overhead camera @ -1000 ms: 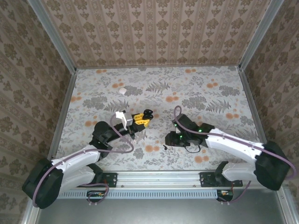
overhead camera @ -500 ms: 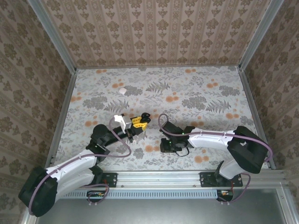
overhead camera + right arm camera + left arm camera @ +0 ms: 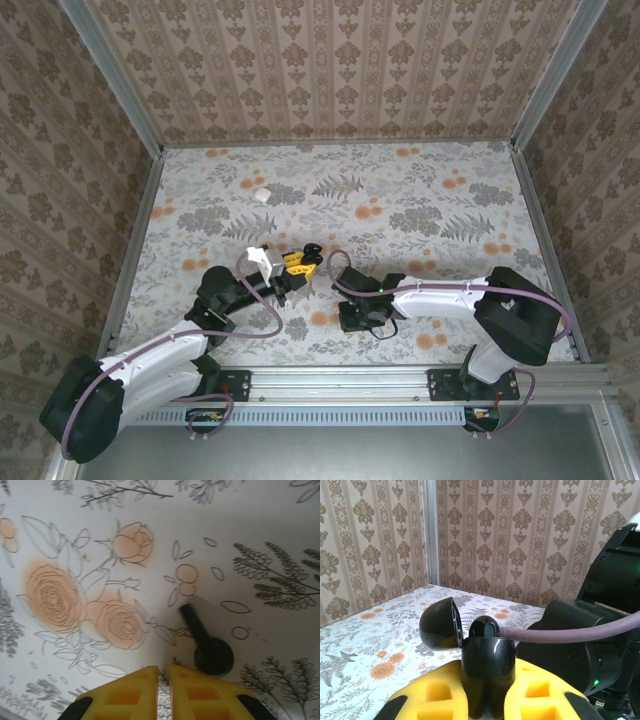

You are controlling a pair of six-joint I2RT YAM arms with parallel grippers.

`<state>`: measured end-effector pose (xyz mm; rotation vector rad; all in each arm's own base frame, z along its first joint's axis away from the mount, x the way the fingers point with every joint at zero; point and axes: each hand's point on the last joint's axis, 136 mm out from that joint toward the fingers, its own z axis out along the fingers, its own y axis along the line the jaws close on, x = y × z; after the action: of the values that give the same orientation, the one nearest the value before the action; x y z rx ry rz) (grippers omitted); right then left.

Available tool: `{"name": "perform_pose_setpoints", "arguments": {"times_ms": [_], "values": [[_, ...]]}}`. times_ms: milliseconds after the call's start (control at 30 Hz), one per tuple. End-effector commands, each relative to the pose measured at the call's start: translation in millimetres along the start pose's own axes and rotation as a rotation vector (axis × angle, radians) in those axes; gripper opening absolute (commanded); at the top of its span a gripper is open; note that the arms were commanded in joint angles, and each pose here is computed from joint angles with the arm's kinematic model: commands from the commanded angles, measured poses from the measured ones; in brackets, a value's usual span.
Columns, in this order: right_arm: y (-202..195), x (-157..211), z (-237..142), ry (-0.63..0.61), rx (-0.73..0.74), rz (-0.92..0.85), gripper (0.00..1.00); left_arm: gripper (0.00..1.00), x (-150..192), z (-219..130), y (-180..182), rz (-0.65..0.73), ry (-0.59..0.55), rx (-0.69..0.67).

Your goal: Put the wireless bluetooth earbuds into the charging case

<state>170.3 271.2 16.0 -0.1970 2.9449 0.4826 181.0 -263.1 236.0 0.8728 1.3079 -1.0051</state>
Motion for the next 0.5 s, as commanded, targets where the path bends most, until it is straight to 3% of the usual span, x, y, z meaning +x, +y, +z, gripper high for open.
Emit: {"name": "perform_pose_setpoints", "arguments": {"times_ms": [0,467], "values": [[-10,-4,-4,-0.012,0.08,-0.012,0.14,0.0,-4,0,-3,0.027,-0.016,0.009],[-40,-30,-15,-0.069,0.197,0.006,0.11,0.0,-6,2,-4,0.024,-0.017,0.021]]}}
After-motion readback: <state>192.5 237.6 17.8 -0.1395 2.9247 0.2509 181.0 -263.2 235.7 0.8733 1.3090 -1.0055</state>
